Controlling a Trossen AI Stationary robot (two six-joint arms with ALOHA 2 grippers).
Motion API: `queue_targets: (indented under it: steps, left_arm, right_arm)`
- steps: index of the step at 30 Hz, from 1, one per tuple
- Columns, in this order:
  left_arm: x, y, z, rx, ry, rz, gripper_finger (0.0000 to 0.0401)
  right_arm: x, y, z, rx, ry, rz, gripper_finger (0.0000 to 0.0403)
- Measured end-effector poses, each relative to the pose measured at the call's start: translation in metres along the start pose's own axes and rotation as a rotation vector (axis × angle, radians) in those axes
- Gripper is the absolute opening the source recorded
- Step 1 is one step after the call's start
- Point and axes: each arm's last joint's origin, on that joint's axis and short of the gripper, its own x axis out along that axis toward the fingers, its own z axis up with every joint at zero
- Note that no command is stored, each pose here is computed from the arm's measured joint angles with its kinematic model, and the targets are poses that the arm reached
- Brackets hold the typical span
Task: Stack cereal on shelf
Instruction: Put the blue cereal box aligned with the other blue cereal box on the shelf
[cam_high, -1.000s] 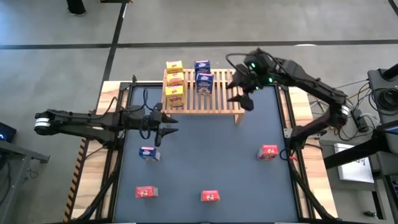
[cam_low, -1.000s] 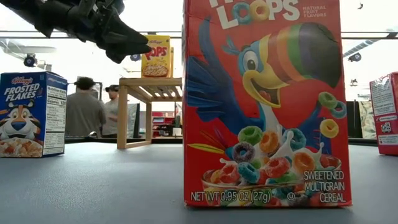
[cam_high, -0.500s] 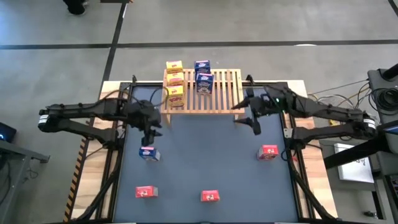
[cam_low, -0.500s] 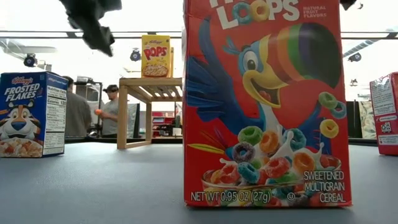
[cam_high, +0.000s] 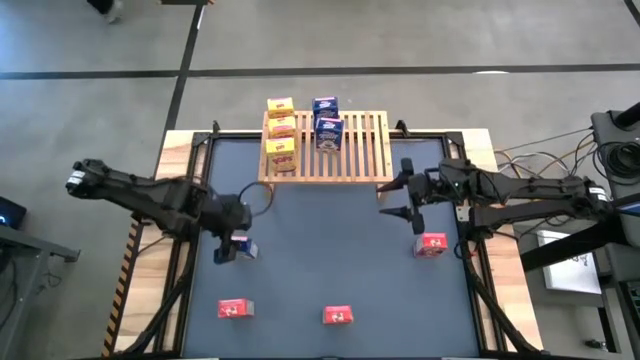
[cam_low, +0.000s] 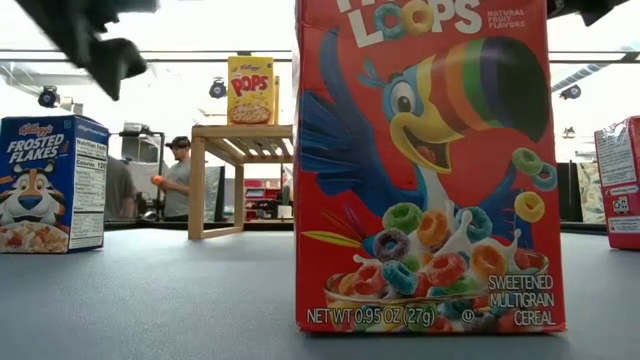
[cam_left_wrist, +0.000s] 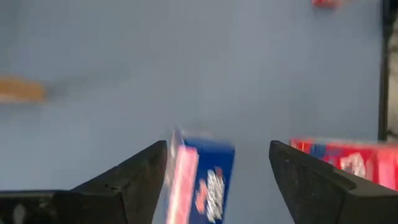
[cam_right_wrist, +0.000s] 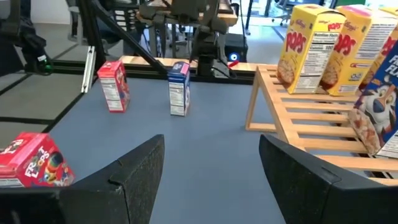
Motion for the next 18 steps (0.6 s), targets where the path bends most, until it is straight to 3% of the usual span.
queue_targets:
  steps: [7,18]
  left_arm:
    - [0.011,-0.012,-0.029,-0.024,0.041,0.061,0.0258]
    - [0.029,-0.005,-0.058,-0.074,0.08,0.121,0.0256]
  right_arm:
    - [0.007,0.002,0.003,-0.019,-0.037,0.01,0.0251]
    - [0.02,-0.001,0.002,-0.034,-0.055,-0.017,0.0251]
